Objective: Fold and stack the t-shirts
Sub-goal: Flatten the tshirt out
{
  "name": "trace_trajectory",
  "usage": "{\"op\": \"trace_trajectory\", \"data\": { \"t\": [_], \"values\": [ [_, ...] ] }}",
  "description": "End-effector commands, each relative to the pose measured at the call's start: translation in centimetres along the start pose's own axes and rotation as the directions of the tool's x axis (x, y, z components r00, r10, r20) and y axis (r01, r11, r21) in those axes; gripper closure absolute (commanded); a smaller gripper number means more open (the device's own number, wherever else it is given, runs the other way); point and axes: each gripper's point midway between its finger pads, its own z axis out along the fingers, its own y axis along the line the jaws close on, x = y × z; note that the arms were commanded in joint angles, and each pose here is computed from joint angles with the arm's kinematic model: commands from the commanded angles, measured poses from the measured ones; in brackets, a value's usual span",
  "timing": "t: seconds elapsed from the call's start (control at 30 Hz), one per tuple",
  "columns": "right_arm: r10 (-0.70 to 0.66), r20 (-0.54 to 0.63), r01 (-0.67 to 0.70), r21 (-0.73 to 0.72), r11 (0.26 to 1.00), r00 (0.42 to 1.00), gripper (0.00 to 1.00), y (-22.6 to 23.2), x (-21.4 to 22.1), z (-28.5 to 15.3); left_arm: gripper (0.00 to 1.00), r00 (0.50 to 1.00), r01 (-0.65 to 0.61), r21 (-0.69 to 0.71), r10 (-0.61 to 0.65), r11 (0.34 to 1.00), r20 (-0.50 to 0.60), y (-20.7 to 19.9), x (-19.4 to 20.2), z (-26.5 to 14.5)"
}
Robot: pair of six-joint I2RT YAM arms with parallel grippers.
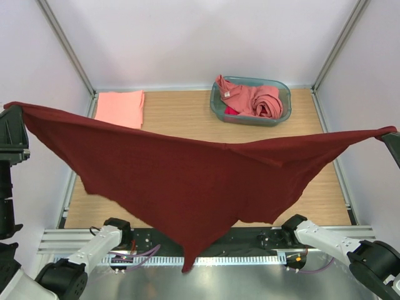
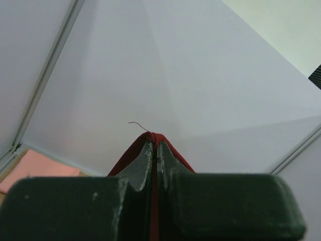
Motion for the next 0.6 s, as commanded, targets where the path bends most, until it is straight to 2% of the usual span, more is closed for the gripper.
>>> {"op": "trace_trajectory", "data": {
  "t": [0.0, 0.37, 0.57],
  "values": [
    [0.025, 0.023, -0.025, 0.001, 1.0, 0.999, 0.99, 0.2, -0.5, 0.7, 0.99, 0.999, 0.016, -0.011, -0.016, 1.0, 0.035, 0.1, -1.1, -0.3],
    [0.07, 0.013, -0.069, -0.09, 0.994, 0.997, 0.99, 3.0, -0.7, -1.1, 1.0, 0.996, 0.038, -0.009, -0.037, 0.999, 0.084, 1.4, -3.7, -5.0],
    [0.087, 0.035, -0.079, -0.193, 0.978, 0.996, 0.99, 6.0, -1.4, -0.6, 0.99, 0.989, 0.056, 0.0, -0.055, 0.998, 0.139, 1.4, -5.3, -5.8]
  ]
}}
